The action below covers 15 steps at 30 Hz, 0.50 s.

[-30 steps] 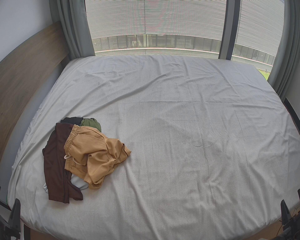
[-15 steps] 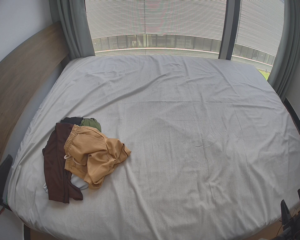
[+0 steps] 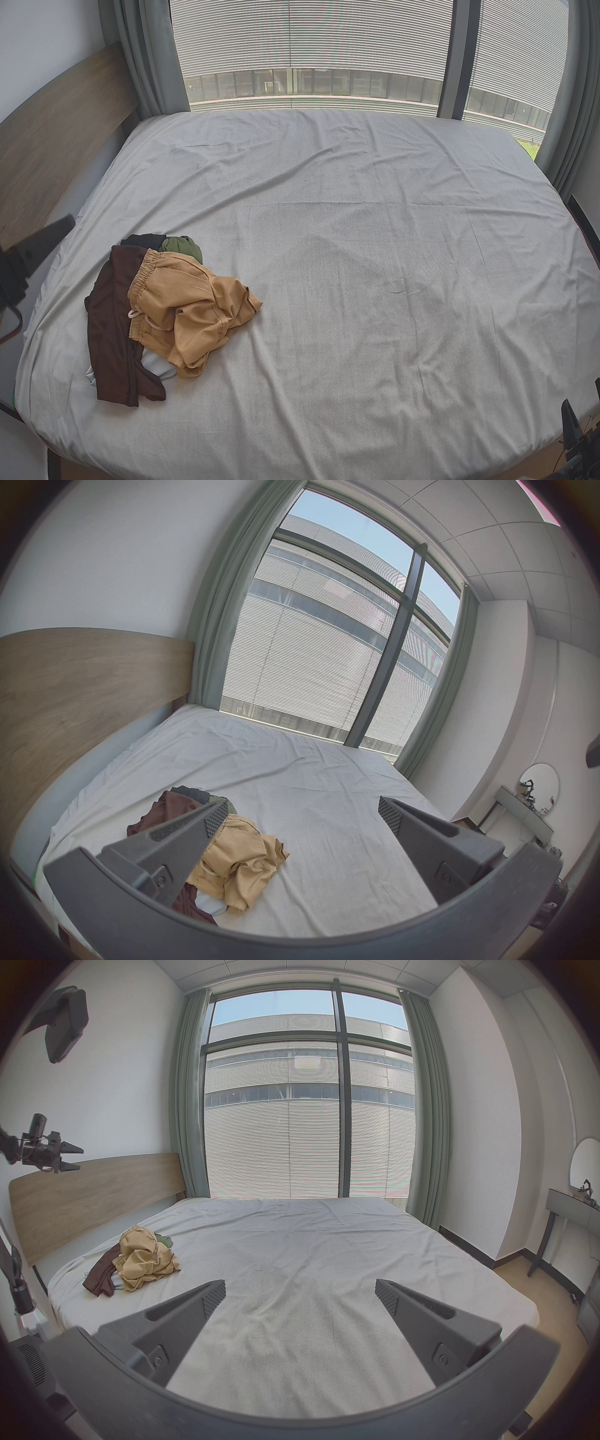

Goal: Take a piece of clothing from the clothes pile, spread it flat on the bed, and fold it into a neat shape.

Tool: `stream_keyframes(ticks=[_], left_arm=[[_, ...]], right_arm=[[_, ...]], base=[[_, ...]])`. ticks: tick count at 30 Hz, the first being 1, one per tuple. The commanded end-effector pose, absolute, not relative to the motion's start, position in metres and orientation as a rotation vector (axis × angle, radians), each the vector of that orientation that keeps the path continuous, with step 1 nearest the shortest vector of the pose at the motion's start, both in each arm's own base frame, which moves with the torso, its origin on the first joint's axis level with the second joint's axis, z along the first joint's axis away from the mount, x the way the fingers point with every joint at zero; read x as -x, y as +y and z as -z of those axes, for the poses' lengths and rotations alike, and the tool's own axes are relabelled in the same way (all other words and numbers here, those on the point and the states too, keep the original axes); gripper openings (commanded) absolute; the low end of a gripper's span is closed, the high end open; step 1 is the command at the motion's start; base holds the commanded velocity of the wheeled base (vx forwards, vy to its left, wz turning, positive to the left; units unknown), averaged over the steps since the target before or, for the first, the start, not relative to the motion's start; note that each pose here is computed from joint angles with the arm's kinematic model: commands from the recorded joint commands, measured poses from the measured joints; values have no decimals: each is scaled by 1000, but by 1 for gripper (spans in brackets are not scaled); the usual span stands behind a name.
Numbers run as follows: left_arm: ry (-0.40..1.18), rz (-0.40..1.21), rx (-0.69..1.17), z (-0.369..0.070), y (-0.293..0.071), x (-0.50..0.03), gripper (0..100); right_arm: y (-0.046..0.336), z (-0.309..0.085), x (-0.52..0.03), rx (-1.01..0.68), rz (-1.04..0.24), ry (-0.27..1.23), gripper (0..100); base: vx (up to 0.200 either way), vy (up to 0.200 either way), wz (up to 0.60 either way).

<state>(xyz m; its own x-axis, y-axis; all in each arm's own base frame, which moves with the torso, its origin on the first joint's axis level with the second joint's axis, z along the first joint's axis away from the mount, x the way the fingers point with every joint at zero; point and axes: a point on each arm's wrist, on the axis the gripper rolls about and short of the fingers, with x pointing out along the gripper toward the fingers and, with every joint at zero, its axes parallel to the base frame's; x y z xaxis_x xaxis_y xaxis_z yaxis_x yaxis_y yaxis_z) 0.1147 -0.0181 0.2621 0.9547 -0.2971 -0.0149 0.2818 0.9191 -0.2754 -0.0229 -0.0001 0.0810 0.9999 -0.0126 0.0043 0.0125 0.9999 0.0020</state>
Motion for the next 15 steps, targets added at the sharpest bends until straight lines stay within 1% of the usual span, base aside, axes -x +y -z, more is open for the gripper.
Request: stream_keyframes(ticks=[1,5,6,10,15], left_arm=[[128,274,285,-263,-12,-157,100],[149,268,288,-257,-9,-166,100],[158,281,291,-253,-7,-181,100],[131,292,292,-252,-6,-193,100],[192,286,319,-236,1,-214,100]], right_arm=[[0,-76,22,-2,12,5,100],[0,-76,22,-2,12,5,100],[0,-76,22,-2,12,5,100],[0,-76,22,-2,12,5,100],[0,-76,22,-3,12,5,100]], base=[[0,0,0],[0,0,0],[0,0,0],[0,0,0],[0,0,0]])
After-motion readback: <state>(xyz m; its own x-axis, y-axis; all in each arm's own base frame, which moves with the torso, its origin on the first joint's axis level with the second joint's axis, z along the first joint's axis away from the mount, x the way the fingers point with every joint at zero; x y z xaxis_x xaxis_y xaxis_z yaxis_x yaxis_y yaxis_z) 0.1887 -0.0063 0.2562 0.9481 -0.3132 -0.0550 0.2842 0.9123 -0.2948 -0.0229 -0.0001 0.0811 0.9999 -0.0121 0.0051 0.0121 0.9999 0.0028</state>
